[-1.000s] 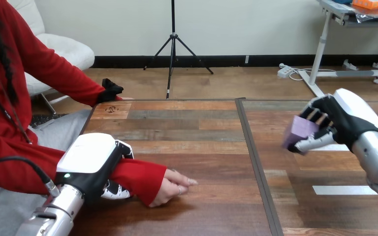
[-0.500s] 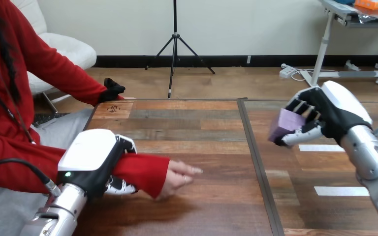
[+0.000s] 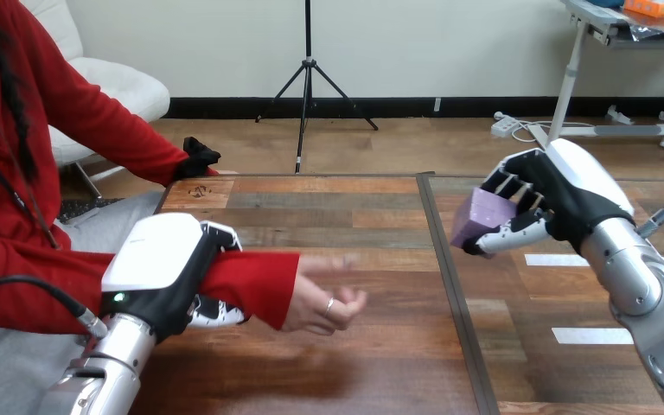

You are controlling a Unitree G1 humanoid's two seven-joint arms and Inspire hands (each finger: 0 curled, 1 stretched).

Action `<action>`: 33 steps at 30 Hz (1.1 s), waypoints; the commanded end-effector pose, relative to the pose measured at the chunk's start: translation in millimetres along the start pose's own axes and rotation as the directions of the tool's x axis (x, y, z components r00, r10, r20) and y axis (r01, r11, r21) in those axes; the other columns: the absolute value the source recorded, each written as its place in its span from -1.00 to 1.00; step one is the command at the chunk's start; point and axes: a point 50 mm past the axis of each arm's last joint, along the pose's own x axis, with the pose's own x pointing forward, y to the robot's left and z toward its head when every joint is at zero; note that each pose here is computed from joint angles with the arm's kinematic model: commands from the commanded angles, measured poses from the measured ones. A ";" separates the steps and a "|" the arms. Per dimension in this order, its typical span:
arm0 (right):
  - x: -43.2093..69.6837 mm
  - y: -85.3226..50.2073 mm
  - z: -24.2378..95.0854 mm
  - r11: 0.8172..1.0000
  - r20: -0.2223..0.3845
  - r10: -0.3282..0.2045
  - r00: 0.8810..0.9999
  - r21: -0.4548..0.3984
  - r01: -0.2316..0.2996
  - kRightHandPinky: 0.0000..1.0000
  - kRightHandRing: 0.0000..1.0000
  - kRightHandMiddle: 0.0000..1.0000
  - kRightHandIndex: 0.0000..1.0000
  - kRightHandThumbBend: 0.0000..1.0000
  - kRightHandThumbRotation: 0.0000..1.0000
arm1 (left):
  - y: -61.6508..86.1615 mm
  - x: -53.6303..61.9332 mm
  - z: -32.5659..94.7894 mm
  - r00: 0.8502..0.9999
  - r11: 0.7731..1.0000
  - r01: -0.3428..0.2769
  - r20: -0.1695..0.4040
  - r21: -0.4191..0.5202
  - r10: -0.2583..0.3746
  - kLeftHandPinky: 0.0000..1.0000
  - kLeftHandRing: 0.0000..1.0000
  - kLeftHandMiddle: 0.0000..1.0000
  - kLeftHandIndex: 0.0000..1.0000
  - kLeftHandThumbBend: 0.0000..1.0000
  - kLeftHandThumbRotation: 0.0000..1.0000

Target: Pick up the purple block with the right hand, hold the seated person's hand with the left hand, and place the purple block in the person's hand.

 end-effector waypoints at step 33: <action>-1.6 -19.5 74.3 0.994 0.251 -0.079 0.965 0.092 0.057 -0.41 -0.31 -0.20 -0.07 0.40 -1.00 | 75.7 44.7 55.2 0.920 0.932 -0.343 0.158 -0.120 0.359 -0.52 -0.37 -0.24 -0.18 0.39 -1.00</action>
